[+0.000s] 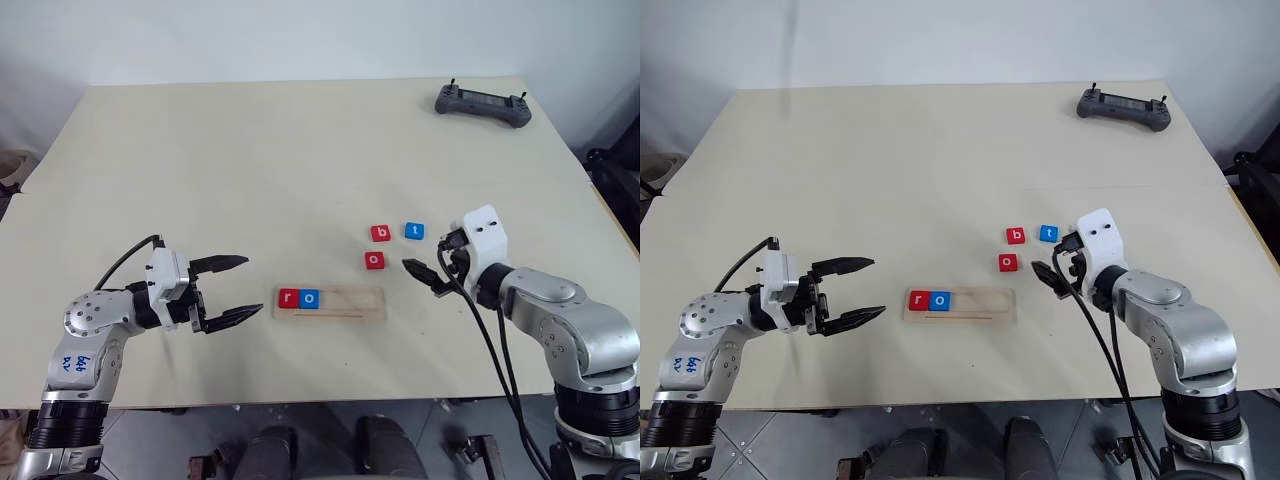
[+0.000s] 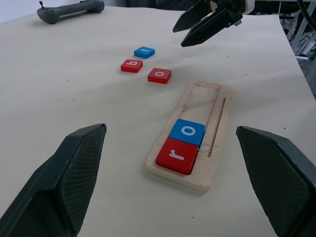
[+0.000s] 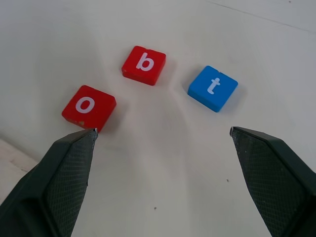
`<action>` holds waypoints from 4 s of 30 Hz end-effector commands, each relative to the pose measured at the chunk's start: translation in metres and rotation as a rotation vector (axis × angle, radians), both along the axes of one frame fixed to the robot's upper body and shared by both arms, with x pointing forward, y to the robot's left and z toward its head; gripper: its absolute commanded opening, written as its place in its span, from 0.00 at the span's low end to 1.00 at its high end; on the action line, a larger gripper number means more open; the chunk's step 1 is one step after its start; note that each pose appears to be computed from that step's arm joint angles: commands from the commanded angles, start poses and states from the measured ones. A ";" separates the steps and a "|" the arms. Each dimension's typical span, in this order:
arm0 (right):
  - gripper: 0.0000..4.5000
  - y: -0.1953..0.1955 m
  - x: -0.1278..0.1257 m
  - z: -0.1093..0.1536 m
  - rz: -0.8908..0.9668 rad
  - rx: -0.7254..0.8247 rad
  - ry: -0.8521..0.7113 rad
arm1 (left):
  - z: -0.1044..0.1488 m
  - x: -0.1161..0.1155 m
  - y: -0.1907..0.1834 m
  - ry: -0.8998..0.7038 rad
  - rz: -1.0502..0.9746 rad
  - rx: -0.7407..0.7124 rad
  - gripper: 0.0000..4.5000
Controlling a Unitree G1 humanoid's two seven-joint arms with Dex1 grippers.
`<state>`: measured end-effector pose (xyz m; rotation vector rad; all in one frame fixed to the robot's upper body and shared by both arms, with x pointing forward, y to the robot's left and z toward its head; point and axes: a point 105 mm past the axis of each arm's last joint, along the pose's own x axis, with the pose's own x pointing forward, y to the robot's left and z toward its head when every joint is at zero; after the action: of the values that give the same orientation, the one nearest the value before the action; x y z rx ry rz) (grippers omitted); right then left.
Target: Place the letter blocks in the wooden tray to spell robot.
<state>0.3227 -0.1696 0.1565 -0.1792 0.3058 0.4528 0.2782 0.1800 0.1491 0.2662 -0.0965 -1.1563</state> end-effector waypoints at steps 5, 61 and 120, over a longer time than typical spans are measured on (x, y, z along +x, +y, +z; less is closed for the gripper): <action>1.00 0.017 0.000 0.015 0.064 0.010 -0.071 | 0.007 0.000 0.001 -0.036 0.003 0.002 0.99; 0.33 0.078 0.056 0.026 -0.090 0.114 -0.038 | 0.008 -0.010 -0.006 -0.042 0.017 -0.014 1.00; 0.99 -0.114 -0.016 -0.016 0.636 -0.286 -0.107 | 0.007 -0.016 -0.012 -0.025 -0.095 0.038 1.00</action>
<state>0.3040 -0.2822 0.1338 -0.5375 0.2260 1.0104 0.2663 0.1682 0.1465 0.2898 -0.0768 -1.2391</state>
